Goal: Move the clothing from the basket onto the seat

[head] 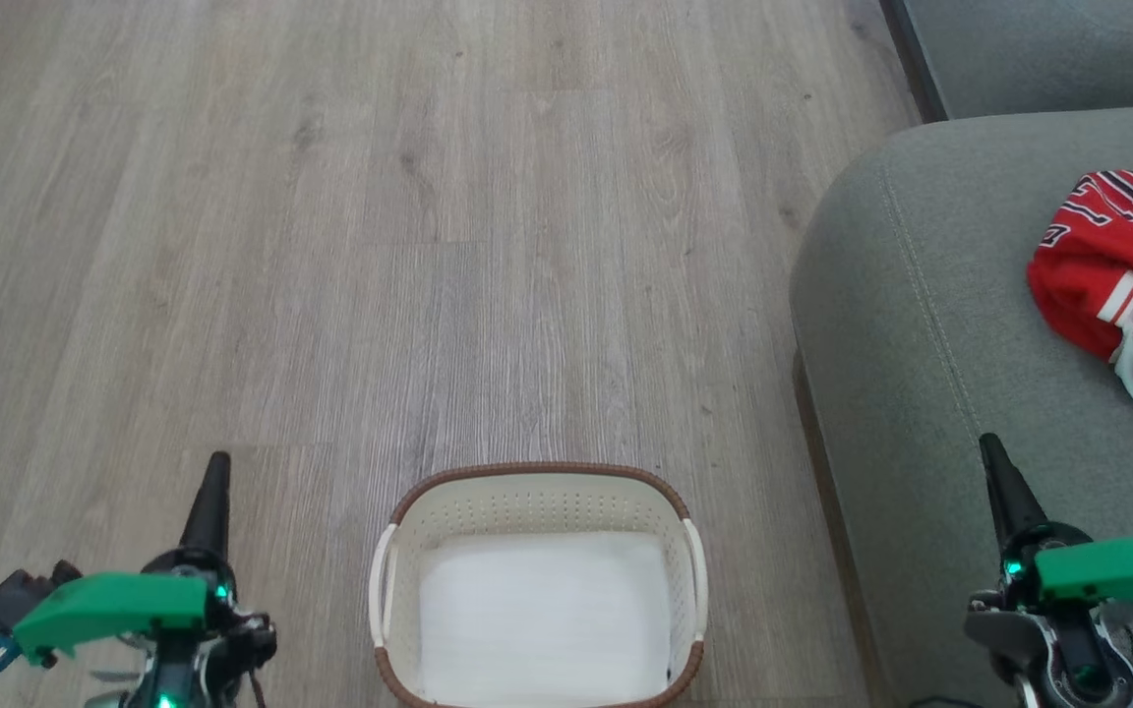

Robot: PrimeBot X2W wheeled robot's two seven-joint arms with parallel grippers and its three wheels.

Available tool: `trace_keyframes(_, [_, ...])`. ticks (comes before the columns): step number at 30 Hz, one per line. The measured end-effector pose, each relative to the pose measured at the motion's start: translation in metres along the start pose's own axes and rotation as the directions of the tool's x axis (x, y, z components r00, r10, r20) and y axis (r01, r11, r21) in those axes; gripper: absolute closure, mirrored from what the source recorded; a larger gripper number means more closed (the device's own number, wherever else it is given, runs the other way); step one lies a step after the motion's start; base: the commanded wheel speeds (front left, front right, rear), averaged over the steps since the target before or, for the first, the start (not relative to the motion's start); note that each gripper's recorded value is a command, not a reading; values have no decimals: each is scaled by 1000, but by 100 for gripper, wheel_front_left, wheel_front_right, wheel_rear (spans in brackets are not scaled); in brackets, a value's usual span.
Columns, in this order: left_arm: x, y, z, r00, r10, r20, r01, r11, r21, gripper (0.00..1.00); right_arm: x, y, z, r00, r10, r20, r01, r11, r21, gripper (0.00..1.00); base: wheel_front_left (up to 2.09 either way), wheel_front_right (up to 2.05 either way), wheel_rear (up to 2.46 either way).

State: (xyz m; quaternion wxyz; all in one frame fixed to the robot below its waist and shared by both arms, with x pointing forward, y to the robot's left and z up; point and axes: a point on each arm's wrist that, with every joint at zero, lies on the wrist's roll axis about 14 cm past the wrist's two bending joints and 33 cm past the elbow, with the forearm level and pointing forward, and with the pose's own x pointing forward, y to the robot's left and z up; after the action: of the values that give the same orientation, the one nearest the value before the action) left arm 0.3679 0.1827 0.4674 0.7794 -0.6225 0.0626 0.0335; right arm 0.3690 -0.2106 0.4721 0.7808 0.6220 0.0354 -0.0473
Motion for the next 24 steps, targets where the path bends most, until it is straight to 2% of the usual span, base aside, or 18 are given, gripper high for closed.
trace_keyframes(19, [4, -8, 9, 999, -43, 12, 44, 975, -217, 100, 3, 6, -1, 1000, 24, 1, -23, 976, 215, 100, 0, 0, 0])
trace_keyframes(24, [5, -10, 9, 999, -49, 11, 51, 973, -224, 100, 3, 6, -2, 1000, 24, 2, -24, 974, 224, 100, 0, 0, 0])
